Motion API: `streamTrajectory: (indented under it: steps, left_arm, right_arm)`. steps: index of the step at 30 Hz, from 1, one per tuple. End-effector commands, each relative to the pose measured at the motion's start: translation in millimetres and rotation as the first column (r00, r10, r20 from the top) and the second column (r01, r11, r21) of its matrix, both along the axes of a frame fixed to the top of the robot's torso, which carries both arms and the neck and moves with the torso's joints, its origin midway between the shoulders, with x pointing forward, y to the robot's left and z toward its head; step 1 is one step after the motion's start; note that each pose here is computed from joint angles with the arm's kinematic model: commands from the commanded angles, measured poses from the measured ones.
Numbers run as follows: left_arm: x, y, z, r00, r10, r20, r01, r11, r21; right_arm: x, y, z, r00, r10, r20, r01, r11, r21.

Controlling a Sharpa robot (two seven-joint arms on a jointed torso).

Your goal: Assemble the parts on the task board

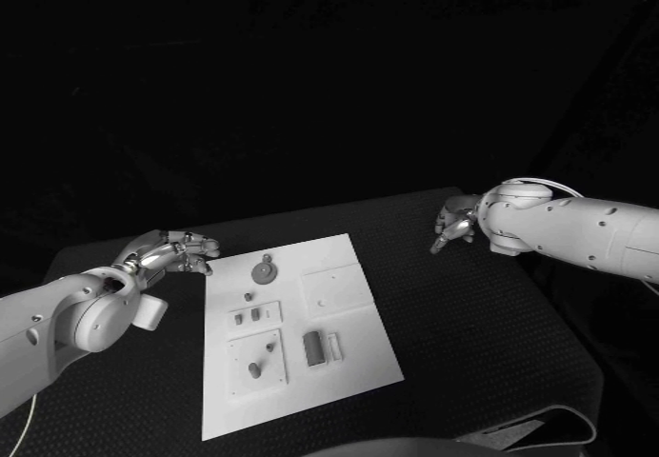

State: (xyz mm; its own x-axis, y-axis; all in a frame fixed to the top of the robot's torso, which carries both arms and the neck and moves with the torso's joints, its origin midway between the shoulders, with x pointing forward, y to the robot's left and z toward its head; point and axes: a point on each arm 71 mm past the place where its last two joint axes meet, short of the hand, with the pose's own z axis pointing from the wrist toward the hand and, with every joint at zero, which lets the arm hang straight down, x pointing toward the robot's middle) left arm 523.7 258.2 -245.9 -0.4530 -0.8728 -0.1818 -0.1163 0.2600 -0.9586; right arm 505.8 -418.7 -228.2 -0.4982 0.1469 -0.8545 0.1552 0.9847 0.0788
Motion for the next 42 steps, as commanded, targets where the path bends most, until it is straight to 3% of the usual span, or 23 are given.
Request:
streamTrajectory:
  steps: [1, 17, 23, 31, 36, 42]
  left_arm:
    - [-1.1, -2.1, -0.6, 1.0, -0.02, 0.003, 0.02, 1.0, -0.011]
    - [-2.0, -1.6, -2.4, 1.0, -0.021, 0.001, 0.021, 1.0, -0.013]
    - [-2.1, -2.1, -2.5, 1.0, -0.023, 0.002, 0.023, 1.0, -0.015]
    - [-2.1, -2.2, -2.6, 1.0, -0.022, 0.004, 0.022, 1.0, -0.015]
    - [-2.0, -2.7, -2.6, 1.0, -0.023, 0.005, 0.023, 1.0, -0.016]
    - [-2.2, -2.8, -2.5, 1.0, -0.025, 0.005, 0.025, 1.0, -0.017]
  right_arm:
    - [0.3, 2.9, -0.9, 0.999, 0.043, -0.014, -0.043, 0.998, -0.036]
    - [4.7, 19.3, 0.0, 0.998, 0.057, 0.032, -0.059, 0.996, 0.073]
    - [7.8, 42.9, 5.1, 0.987, 0.099, 0.126, -0.118, 0.98, 0.16]
    - [6.1, 80.9, 6.9, 0.971, 0.173, 0.163, -0.206, 0.954, 0.216]
    - [2.9, 104.0, 7.2, 0.964, 0.207, 0.166, -0.245, 0.937, 0.248]
    - [-4.0, 127.3, 2.5, 0.968, 0.23, 0.104, -0.25, 0.936, 0.249]
